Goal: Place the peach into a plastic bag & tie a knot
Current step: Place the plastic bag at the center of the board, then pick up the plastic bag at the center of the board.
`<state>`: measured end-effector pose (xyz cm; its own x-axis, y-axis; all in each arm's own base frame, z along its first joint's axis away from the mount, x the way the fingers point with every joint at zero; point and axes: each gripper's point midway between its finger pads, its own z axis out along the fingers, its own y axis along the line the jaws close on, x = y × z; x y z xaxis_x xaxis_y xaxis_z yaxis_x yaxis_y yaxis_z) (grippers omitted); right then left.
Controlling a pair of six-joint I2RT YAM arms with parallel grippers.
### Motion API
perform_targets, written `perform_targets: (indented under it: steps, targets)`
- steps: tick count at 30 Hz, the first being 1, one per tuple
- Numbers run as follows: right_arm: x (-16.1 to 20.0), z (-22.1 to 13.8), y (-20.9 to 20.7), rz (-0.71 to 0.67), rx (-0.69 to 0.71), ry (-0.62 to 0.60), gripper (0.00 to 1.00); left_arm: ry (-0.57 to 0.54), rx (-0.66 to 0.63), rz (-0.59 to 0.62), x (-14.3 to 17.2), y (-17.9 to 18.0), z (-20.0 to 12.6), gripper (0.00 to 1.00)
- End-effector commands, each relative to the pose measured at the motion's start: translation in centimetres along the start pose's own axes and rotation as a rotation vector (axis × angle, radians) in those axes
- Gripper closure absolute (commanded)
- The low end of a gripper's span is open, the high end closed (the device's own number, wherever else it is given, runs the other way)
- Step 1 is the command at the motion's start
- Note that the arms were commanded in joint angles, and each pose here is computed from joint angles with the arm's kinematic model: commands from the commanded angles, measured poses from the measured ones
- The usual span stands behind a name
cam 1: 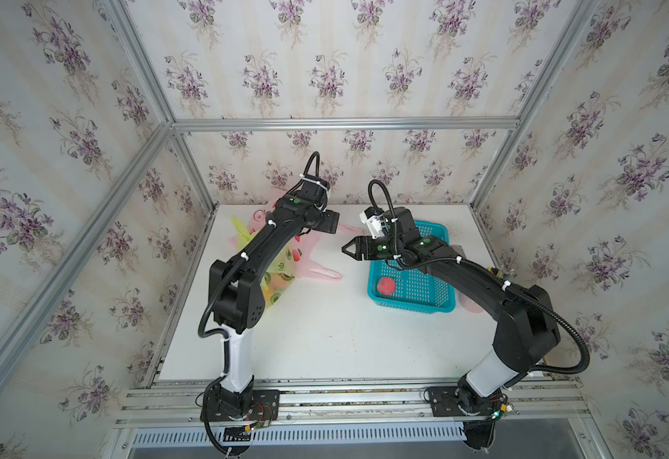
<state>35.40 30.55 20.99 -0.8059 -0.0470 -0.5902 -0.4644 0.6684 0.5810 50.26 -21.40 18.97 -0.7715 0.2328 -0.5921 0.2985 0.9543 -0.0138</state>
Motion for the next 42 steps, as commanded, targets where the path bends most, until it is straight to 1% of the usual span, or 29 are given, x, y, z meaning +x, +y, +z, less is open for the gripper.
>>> perform_targets:
  steps: [1, 5, 7, 10, 11, 17, 23, 26, 27, 28, 29, 30, 31, 32, 34, 36, 37, 39, 42]
  targets:
    - [-0.3, -1.5, -1.4, 0.009, 0.022, -0.039, 0.27, 0.082, -0.129, 0.038, 1.2, 1.8, 2.5, 0.15]
    - [0.1, -3.1, -1.8, 0.015, 0.029, -0.058, 0.26, 0.181, -0.2, 0.067, 3.3, 3.0, 6.3, 0.15]
    - [0.2, -3.8, -1.9, 0.018, 0.028, -0.069, 0.26, 0.227, -0.214, 0.063, 4.7, 3.7, 7.9, 0.18]
    - [0.3, -4.4, -1.8, 0.019, 0.014, -0.073, 0.26, 0.271, -0.219, 0.038, 6.1, 4.8, 9.6, 0.26]
    - [0.4, -4.5, -1.8, 0.02, 0.013, -0.073, 0.26, 0.283, -0.219, 0.035, 6.5, 5.0, 10.0, 0.26]
    - [0.8, -4.6, -1.7, 0.028, 0.0, -0.068, 0.26, 0.302, -0.229, 0.006, 7.1, 6.3, 11.3, 0.27]
    - [1.1, -4.9, -1.8, 0.028, 0.005, -0.071, 0.28, 0.331, -0.234, -0.022, 8.1, 7.9, 12.7, 0.35]
    - [1.2, -5.0, -1.8, 0.024, 0.009, -0.071, 0.28, 0.336, -0.238, -0.038, 8.4, 8.5, 13.0, 0.44]
    - [1.2, -5.0, -1.9, 0.025, 0.011, -0.069, 0.29, 0.34, -0.234, -0.04, 8.5, 8.5, 13.2, 0.44]
    - [1.3, -5.0, -1.9, 0.026, 0.013, -0.067, 0.29, 0.342, -0.234, -0.044, 8.5, 8.8, 13.3, 0.51]
    - [1.3, -5.0, -1.9, 0.024, 0.013, -0.066, 0.29, 0.344, -0.228, -0.047, 8.6, 8.7, 13.5, 0.55]
    - [1.3, -5.0, -2.0, 0.025, 0.017, -0.067, 0.3, 0.34, -0.222, -0.051, 8.4, 8.8, 13.4, 0.6]
    - [1.4, -5.0, -2.1, 0.025, 0.022, -0.067, 0.3, 0.336, -0.217, -0.052, 8.3, 8.7, 13.3, 0.69]
    - [1.5, -5.0, -2.3, 0.026, 0.027, -0.067, 0.3, 0.333, -0.208, -0.054, 8.2, 8.6, 13.2, 0.77]
    - [1.6, -4.9, -2.4, 0.027, 0.032, -0.065, 0.31, 0.324, -0.184, -0.055, 7.7, 8.4, 12.9, 0.86]
    - [1.5, -4.8, -2.5, 0.026, 0.035, -0.065, 0.31, 0.308, -0.165, -0.051, 7.1, 8.3, 12.1, 0.97]
    - [1.6, -4.8, -2.6, 0.025, 0.038, -0.062, 0.31, 0.297, -0.147, -0.049, 6.6, 7.9, 11.5, 1.0]
    - [1.5, -4.7, -2.9, 0.019, 0.052, -0.065, 0.31, 0.262, -0.111, -0.052, 5.3, 7.4, 9.6, 1.0]
    - [1.1, -4.8, -3.6, 0.011, 0.086, -0.074, 0.31, 0.184, -0.016, -0.079, 2.5, 5.8, 5.5, 1.0]
